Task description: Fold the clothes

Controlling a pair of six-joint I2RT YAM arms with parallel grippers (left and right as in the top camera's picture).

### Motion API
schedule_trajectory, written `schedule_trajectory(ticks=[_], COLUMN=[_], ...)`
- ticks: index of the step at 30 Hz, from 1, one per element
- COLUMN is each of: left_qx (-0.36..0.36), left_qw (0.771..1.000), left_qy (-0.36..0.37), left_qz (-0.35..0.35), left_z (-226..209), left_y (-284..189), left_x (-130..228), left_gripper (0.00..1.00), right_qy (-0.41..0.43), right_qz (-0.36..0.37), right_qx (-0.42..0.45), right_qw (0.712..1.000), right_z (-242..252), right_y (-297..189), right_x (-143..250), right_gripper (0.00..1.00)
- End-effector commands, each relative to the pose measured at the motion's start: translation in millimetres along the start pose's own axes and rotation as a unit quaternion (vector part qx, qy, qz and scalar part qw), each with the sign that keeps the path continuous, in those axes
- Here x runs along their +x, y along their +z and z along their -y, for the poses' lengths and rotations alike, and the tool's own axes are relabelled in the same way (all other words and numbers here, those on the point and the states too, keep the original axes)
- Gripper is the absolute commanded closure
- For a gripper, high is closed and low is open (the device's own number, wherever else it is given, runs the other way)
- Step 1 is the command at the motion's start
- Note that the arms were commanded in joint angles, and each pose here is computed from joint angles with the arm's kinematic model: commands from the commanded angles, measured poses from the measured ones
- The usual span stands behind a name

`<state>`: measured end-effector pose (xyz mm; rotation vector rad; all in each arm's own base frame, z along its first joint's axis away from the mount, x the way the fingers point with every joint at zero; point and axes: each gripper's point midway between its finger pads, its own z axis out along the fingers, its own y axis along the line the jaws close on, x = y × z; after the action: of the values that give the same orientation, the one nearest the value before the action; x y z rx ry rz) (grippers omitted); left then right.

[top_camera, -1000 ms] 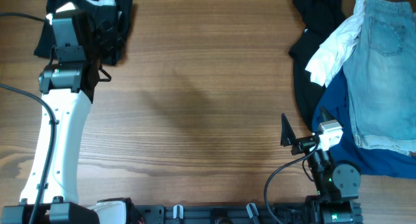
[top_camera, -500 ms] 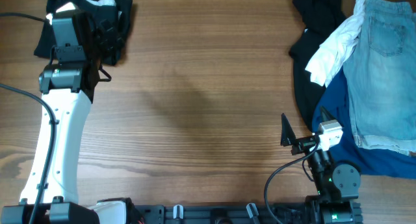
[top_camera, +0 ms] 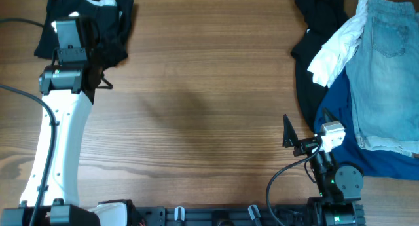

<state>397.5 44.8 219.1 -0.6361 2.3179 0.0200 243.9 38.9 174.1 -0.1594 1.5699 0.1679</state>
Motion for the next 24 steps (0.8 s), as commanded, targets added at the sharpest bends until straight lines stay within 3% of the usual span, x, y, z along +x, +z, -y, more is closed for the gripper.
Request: schedule_trajectory(ticks=[1,8,14,24], left_qx=[0.018,0.05,0.083,0.138], left_qw=[1.0,0.993,0.979,0.956], left_qy=[0.003,-0.016,-0.035,-0.043], left_qz=[0.025,0.108,0.182,0.256], left_z=[-3.0,-25.8,-49.9,-65.8], left_y=[-31.1,-62.8,-74.5,-62.1], left_x=[-0.9,24.3,66.8,126.1], left_gripper=[0.0,0.0,0.0,0.0], right_qy=[-0.003,-0.003,-0.003,-0.003], right_qz=[0.01,0.01,0.01,0.01], right_qx=[-0.007,-0.007,-0.007,-0.007], right_qw=[1.0,1.0,1.0,1.0], right_z=[-2.6,-2.6,-2.6,-2.6], right_y=[-0.9,-0.9,-0.9,-0.9], right_x=[-4.3,-4.3,-4.3,-4.3], right_gripper=[0.0,0.0,0.0,0.0])
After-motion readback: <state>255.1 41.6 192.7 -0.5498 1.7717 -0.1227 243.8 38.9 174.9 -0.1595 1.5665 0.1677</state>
